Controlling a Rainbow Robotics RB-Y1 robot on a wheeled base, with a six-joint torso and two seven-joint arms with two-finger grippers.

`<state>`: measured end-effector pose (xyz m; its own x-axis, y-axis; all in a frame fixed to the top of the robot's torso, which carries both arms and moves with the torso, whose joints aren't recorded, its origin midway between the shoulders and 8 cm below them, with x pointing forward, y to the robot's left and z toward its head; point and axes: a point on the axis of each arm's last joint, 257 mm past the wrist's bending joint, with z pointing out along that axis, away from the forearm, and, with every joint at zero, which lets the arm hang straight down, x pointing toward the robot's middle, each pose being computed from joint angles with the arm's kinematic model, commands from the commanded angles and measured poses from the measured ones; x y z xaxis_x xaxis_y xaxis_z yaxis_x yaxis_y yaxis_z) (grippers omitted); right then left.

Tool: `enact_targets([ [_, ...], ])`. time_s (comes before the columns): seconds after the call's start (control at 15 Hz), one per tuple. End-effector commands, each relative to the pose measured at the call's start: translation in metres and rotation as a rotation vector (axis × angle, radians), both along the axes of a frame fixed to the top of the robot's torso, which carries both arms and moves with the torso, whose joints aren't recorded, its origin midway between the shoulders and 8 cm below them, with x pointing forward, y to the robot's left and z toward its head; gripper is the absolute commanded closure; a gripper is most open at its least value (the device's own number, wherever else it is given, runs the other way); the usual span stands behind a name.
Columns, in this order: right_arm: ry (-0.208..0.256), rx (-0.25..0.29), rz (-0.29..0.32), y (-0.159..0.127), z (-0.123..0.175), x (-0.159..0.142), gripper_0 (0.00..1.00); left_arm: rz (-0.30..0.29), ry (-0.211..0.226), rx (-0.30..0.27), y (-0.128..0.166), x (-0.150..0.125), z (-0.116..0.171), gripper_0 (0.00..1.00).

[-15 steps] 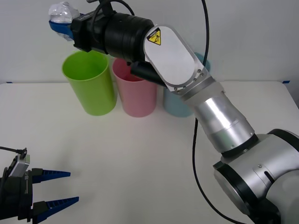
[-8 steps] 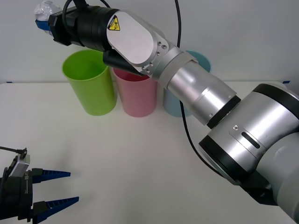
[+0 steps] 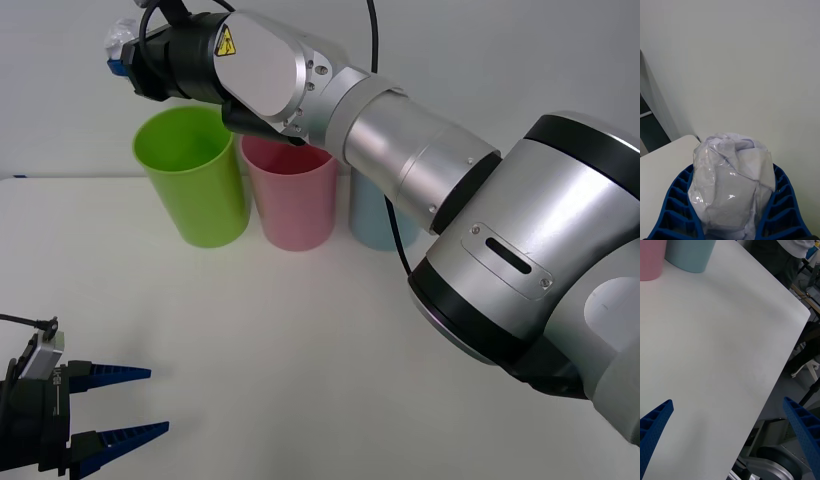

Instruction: Put cans in the blue bin and PET bottles in the pink bin and trash in the green bin.

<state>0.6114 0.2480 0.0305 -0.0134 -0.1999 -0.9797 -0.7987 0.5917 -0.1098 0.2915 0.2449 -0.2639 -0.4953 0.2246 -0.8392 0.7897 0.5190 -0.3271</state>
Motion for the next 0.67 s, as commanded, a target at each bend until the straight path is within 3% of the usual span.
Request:
enact_targets([
  [0.07,-0.002,-0.062,-0.013,-0.005,-0.023,0.004,1.00,0.000,0.000,0.000,0.000,0.000,0.000,0.00],
  [0.4,0.000,-0.130,-0.018,-0.008,-0.048,0.003,1.00,0.000,0.000,0.000,0.000,0.000,0.000,0.00],
  [0.67,0.007,-0.147,-0.065,-0.025,-0.059,0.018,1.00,0.000,0.000,0.000,0.000,0.000,0.000,0.00],
])
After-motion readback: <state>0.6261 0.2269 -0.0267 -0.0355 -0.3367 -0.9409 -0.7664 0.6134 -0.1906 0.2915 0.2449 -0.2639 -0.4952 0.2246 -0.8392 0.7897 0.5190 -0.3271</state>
